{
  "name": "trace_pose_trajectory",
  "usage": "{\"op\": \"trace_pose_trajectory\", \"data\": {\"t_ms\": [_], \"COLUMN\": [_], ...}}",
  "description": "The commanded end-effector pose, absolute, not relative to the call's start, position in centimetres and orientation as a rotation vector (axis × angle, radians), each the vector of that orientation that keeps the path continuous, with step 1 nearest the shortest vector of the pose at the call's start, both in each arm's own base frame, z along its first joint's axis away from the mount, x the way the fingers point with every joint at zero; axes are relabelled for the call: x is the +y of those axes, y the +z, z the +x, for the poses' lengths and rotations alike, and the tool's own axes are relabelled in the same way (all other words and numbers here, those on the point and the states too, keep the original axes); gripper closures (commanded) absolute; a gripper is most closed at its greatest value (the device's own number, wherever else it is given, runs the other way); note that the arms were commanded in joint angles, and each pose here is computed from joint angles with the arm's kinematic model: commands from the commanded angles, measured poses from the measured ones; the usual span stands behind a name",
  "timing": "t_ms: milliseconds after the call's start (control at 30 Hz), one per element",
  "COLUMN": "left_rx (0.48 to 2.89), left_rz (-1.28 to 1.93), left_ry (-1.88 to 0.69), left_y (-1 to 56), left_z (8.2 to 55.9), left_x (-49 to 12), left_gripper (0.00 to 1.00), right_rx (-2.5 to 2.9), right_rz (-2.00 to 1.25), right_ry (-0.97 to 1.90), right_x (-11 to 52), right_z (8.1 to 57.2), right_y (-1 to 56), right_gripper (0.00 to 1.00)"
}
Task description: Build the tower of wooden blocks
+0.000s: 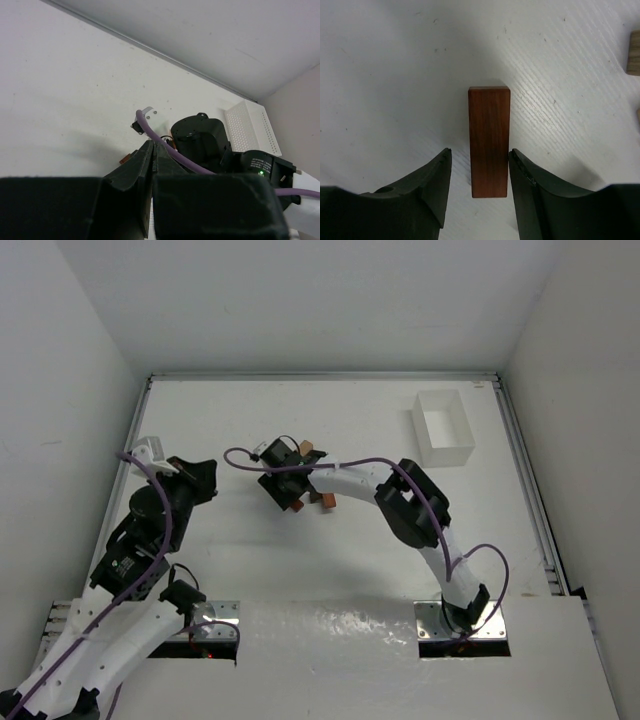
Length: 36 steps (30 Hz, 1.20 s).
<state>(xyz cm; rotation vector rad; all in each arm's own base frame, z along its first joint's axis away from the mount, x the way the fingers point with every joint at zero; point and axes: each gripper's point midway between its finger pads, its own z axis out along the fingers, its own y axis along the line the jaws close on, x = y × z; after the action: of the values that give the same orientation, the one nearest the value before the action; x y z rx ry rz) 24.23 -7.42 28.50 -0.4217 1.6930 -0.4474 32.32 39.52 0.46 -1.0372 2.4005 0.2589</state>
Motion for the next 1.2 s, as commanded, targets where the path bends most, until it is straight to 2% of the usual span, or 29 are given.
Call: {"op": "trace_pose_trajectory", "data": {"t_ms": [0,367,533,633,800,1033,1167], "left_rx": [1.664,1.649,1.634,1.621,1.628,1.621,1.615], "left_rz": [-0.407,-0.356,-0.344,-0.347,-0.331,-0.285,-0.252], "left_ry": [-0.421,-0.404,-0.384,-0.377,-0.378,-0.413,-0.441], "left_y": [29.7,29.7,30.2,30.4,30.1,30.2,30.0], "left_z": [24.1,23.6,23.3,23.1,23.1,23.0,22.7], "left_x": [-6.8,-6.6,-6.2,-5.8,-6.0,-6.8,-7.2], "left_gripper": [0.99,0.99,0.99,0.99,0.99,0.99,0.99], "right_rx": [2.367,2.318,2.347,2.356,2.314,2.254,2.249], "right_rz": [-0.997,-0.956,-0.967,-0.934,-0.751,-0.455,-0.354], "right_ry": [0.259,0.204,0.175,0.17,0.178,0.194,0.174], "right_x": [40.7,41.3,41.3,41.1,40.8,39.0,36.9], "right_z": [33.8,35.0,35.1,35.0,36.0,36.7,35.9], "right_y": [1.2,2.2,1.3,0.8,4.2,9.3,10.1], "right_gripper": [0.52,0.66,0.68,0.75,0.82,0.81,0.81]}}
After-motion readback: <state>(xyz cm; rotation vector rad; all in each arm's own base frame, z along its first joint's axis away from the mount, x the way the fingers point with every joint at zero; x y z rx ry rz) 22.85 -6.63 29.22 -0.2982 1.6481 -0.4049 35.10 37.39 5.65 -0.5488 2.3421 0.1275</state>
